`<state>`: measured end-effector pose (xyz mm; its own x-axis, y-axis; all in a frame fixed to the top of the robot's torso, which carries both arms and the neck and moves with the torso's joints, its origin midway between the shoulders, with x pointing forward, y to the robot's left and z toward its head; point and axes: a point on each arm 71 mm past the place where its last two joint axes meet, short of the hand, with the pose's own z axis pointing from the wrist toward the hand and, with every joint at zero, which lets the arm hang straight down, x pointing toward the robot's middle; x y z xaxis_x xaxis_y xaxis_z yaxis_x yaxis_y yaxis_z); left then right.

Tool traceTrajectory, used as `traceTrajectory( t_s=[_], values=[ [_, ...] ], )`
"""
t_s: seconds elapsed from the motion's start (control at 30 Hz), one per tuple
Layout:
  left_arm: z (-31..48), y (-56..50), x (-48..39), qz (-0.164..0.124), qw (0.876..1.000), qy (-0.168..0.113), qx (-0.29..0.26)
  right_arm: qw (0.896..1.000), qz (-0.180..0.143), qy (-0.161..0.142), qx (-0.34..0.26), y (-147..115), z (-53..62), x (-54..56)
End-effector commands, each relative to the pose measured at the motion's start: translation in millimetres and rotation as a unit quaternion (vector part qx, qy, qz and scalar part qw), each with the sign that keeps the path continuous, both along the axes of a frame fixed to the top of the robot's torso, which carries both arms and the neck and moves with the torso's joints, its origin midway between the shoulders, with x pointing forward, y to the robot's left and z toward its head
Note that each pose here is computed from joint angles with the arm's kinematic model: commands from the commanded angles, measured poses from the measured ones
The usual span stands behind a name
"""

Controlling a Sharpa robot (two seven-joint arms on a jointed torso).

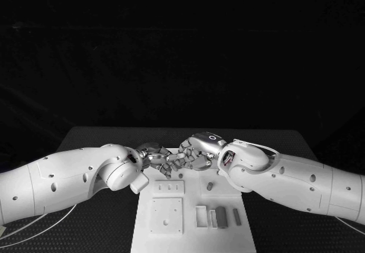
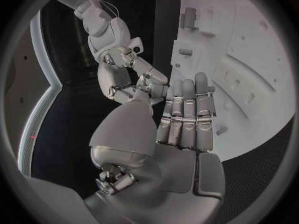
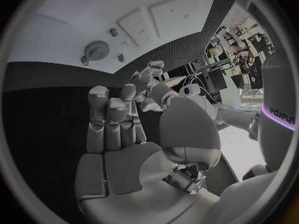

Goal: Assemble the parts on the task board

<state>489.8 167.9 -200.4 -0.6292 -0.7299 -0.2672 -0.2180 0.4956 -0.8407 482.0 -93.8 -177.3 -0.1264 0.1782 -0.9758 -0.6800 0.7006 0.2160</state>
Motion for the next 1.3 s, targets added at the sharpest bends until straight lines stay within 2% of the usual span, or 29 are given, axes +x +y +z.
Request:
traceTrajectory(
  t_s=[0.03, 0.83, 1.3],
  values=[
    [0.2, -3.4, -1.4, -0.013, 1.000, 0.001, 0.001, 1.000, 0.008, 0.002, -0.009, 3.0, -0.8, -2.1],
    [0.8, -6.1, -4.2, -0.019, 1.000, 0.002, -0.001, 1.000, 0.013, 0.004, -0.015, 8.5, -2.6, -0.5],
    [0.8, -1.4, -3.3, -0.014, 1.000, 0.001, 0.000, 1.000, 0.006, 0.005, -0.018, 5.1, -4.0, 2.8]
  ],
)
